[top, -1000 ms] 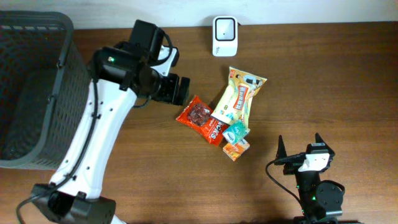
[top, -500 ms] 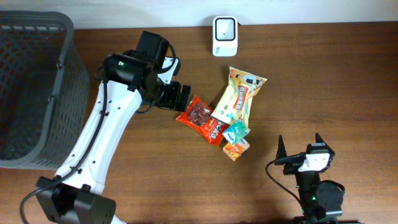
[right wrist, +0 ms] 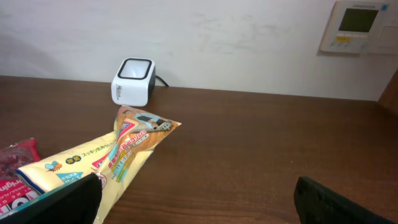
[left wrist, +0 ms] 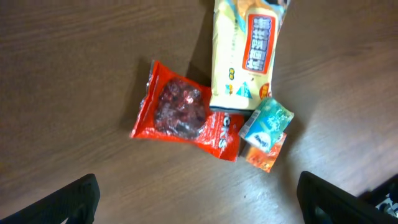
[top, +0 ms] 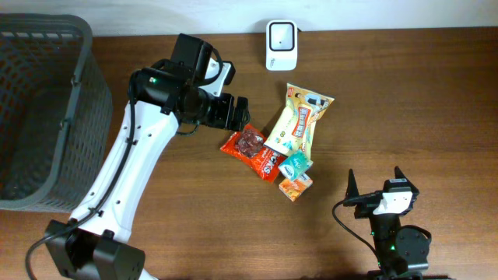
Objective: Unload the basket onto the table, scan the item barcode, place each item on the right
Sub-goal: 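Lower the left gripper onto the cream tissue pack and grasp it, then lift the cream pack and hold it up in front of the scanner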
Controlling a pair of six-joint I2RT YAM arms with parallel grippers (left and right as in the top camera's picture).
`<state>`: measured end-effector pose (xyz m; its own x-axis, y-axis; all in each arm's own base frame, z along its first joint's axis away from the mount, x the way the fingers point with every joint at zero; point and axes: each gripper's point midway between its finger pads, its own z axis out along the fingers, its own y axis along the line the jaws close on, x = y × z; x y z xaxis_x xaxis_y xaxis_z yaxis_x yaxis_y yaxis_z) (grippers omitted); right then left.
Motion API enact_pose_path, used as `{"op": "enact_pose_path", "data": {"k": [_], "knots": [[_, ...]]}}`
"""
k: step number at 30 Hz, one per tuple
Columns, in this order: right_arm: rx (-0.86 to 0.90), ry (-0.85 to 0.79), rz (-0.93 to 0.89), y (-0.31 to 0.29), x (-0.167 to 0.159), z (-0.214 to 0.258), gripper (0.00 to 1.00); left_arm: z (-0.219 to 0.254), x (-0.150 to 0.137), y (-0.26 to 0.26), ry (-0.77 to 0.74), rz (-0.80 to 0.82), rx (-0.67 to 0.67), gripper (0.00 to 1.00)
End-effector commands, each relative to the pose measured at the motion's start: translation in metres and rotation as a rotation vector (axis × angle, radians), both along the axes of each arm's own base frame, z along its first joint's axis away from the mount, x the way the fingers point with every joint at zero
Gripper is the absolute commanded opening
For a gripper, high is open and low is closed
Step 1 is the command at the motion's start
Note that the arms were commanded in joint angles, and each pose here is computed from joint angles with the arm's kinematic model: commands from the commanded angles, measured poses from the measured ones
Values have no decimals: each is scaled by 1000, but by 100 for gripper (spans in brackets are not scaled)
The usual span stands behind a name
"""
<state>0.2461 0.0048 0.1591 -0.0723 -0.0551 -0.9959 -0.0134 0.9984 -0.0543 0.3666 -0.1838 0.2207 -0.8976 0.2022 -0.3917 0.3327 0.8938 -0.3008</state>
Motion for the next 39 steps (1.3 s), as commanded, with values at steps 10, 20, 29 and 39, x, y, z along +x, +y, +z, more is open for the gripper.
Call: {"op": "enact_pose_path", "data": {"k": [10, 20, 29, 39], "knots": [[7, 7, -10, -2, 0, -4, 98, -18, 24, -54, -75, -90, -53, 99], [7, 7, -10, -2, 0, -4, 98, -103, 17, -108, 75, -170, -19, 99], [7, 7, -10, -2, 0, -4, 98, -156, 30, -112, 87, -160, 66, 99], [7, 7, -10, -2, 0, -4, 98, -194, 24, -113, 160, -165, 95, 99]]}}
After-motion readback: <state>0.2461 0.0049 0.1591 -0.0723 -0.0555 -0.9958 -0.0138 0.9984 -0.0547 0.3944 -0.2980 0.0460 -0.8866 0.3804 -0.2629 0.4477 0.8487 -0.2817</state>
